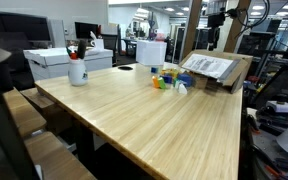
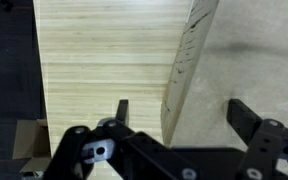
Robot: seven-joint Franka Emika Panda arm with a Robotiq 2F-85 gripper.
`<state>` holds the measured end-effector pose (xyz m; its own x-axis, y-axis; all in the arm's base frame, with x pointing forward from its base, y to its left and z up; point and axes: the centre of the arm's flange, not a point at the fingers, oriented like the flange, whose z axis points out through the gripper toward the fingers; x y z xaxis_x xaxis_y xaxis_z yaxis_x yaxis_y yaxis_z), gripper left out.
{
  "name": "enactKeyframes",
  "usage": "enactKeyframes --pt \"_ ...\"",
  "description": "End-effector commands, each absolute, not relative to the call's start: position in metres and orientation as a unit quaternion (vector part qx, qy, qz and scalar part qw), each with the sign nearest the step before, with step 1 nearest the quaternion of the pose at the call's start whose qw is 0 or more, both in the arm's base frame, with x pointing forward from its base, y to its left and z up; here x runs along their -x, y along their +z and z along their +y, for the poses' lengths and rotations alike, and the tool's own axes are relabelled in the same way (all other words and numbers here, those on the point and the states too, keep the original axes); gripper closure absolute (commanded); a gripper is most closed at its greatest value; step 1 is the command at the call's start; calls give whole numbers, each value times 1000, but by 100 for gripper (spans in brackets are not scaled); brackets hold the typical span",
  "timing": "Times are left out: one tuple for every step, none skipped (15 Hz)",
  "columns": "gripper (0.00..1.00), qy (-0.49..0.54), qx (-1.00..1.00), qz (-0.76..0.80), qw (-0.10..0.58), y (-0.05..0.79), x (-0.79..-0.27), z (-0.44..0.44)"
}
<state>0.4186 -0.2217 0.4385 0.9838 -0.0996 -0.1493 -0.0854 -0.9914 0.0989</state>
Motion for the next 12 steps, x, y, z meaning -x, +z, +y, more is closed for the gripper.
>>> enactKeyframes --pt "0 -65 -996 -40 45 432 -429 -216" --pt "0 -63 -996 -38 45 433 -431 -215" --pt "0 -60 -997 -37 45 433 -433 -214" --pt "0 -56 -997 -36 45 433 -435 -213" --pt "0 -53 -997 -35 44 432 -438 -211" --pt "0 -51 -997 -34 43 432 -440 -210" --pt "0 -49 -997 -34 41 433 -441 -209" --pt "0 -48 -997 -34 40 433 -442 -207" --pt "0 -45 -998 -35 38 431 -444 -206" --pt "0 -43 -998 -36 37 431 -445 -205" --pt "0 -41 -998 -36 34 431 -446 -204" --pt "0 -37 -998 -38 31 430 -448 -203"
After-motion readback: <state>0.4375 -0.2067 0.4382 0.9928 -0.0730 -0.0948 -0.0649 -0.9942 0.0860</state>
